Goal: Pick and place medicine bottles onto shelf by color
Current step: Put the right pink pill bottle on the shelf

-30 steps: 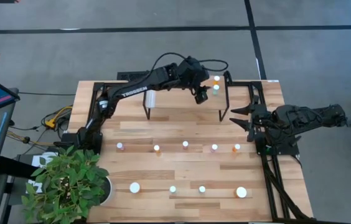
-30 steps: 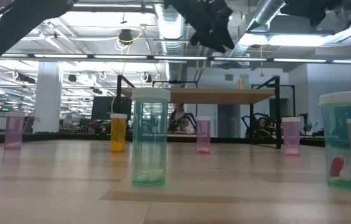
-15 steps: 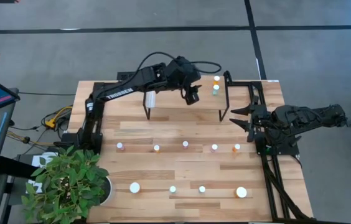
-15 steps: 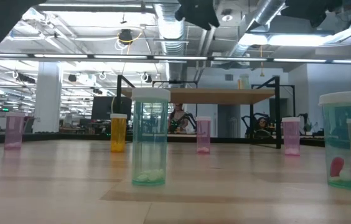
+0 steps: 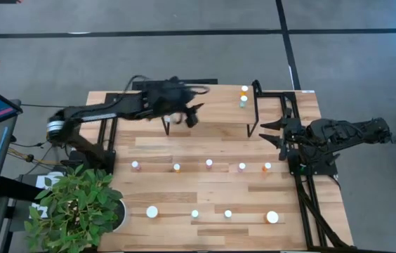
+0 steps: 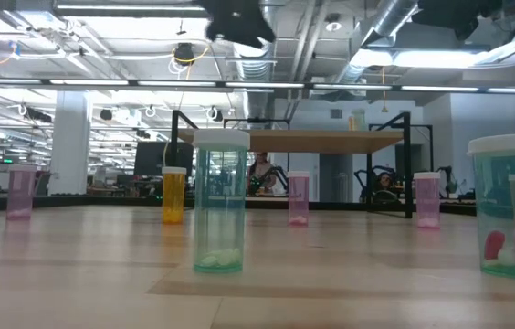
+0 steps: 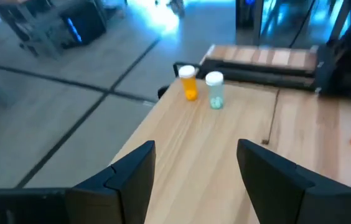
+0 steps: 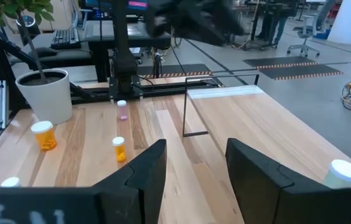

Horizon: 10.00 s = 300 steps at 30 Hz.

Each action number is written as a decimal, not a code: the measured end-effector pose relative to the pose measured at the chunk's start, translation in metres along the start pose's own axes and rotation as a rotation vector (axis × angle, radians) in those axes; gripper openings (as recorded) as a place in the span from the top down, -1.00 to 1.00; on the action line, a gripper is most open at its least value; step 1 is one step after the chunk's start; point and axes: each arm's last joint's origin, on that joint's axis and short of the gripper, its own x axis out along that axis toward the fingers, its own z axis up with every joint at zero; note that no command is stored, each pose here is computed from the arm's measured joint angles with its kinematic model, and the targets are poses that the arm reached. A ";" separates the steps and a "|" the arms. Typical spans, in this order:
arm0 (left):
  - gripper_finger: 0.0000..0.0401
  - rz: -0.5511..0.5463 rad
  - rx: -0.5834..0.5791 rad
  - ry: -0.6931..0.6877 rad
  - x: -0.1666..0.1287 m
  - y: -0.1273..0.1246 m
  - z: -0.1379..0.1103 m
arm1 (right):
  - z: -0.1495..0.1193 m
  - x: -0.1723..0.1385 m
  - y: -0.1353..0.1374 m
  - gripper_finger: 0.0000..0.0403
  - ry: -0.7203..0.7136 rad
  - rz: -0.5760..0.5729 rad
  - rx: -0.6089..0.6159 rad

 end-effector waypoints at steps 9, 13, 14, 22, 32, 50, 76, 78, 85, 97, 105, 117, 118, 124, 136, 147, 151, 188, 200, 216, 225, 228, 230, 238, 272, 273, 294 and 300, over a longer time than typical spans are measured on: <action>-0.07 -0.003 -0.178 -0.246 -0.081 -0.008 -0.073 | 0.001 0.003 0.001 0.06 -0.050 0.000 0.026; -0.07 -0.037 -0.217 -0.352 -0.098 -0.014 -0.099 | -0.006 0.007 0.001 0.07 -0.041 -0.018 0.024; -0.07 -0.050 -0.224 -0.371 -0.101 -0.016 -0.104 | -0.007 0.008 0.000 0.07 -0.040 -0.024 0.024; -0.07 -0.074 -0.196 -0.421 -0.098 -0.024 -0.124 | -0.020 0.015 -0.001 0.05 -0.004 -0.052 0.099; -0.07 -0.111 -0.192 -0.437 -0.099 -0.025 -0.122 | -0.027 0.026 0.009 0.09 0.055 -0.023 0.263; -0.07 -0.111 -0.192 -0.436 -0.098 -0.025 -0.122 | -0.041 0.051 0.016 0.15 0.184 -0.076 0.141; -0.07 -0.099 -0.218 -0.421 -0.098 -0.024 -0.123 | -0.092 0.041 0.069 0.19 0.516 0.048 -0.006; -0.07 -0.099 -0.218 -0.421 -0.098 -0.024 -0.123 | -0.095 0.045 0.075 0.19 0.521 0.058 -0.016; -0.07 -0.099 -0.218 -0.421 -0.098 -0.024 -0.123 | -0.110 0.059 0.085 0.18 0.567 0.018 -0.054; -0.07 -0.099 -0.216 -0.419 -0.098 -0.024 -0.123 | -0.083 0.055 0.074 0.10 0.398 0.059 -0.030; -0.07 -0.099 -0.214 -0.417 -0.098 -0.024 -0.124 | -0.095 0.041 0.066 0.11 0.306 0.102 0.021; -0.07 -0.098 -0.213 -0.417 -0.098 -0.024 -0.124 | -0.129 0.042 0.059 0.07 0.374 0.067 0.043; -0.07 -0.098 -0.213 -0.417 -0.098 -0.024 -0.124 | -0.130 0.043 0.060 0.06 0.381 0.065 0.037; -0.07 -0.097 -0.213 -0.417 -0.098 -0.024 -0.124 | -0.138 0.050 0.066 -0.03 0.411 0.054 0.020; -0.07 -0.096 -0.213 -0.416 -0.098 -0.024 -0.124 | -0.149 0.065 0.065 -0.27 0.460 -0.018 0.058; -0.07 -0.096 -0.212 -0.415 -0.098 -0.024 -0.124 | -0.162 0.080 0.062 -0.27 0.539 -0.030 0.075; -0.07 -0.096 -0.209 -0.409 -0.097 -0.025 -0.124 | -0.167 0.083 0.061 -0.27 0.564 -0.051 0.059; -0.07 -0.095 -0.206 -0.397 -0.097 -0.025 -0.126 | -0.076 0.111 0.049 0.49 0.362 -0.116 -0.060; -0.07 -0.080 -0.211 -0.394 -0.096 -0.023 -0.126 | -0.024 0.064 -0.019 0.49 0.096 -0.336 0.043; -0.07 -0.073 -0.226 -0.394 -0.096 -0.022 -0.126 | -0.036 0.085 -0.049 0.49 0.208 -0.419 0.024; -0.07 -0.070 -0.224 -0.394 -0.096 -0.022 -0.126 | -0.047 0.098 -0.065 0.48 0.287 -0.396 0.060; -0.07 -0.070 -0.224 -0.394 -0.096 -0.022 -0.126 | -0.049 0.102 -0.068 0.44 0.298 -0.406 0.063; -0.07 -0.070 -0.224 -0.394 -0.096 -0.022 -0.126 | -0.050 0.103 -0.069 0.38 0.300 -0.411 0.064; -0.07 -0.069 -0.222 -0.393 -0.096 -0.022 -0.126 | -0.049 0.104 -0.069 0.16 0.303 -0.408 0.064; -0.07 -0.069 -0.218 -0.374 -0.095 -0.023 -0.128 | -0.028 0.030 -0.011 0.03 0.346 -0.077 0.121; -0.07 -0.069 -0.219 -0.374 -0.095 -0.023 -0.128 | -0.034 0.029 -0.008 0.03 0.345 -0.055 0.124; -0.07 -0.071 -0.254 -0.372 -0.095 -0.023 -0.128 | -0.061 0.025 0.013 0.07 0.222 0.078 0.109; -0.07 -0.071 -0.254 -0.372 -0.095 -0.023 -0.128 | -0.061 0.025 0.013 0.09 0.220 0.079 0.109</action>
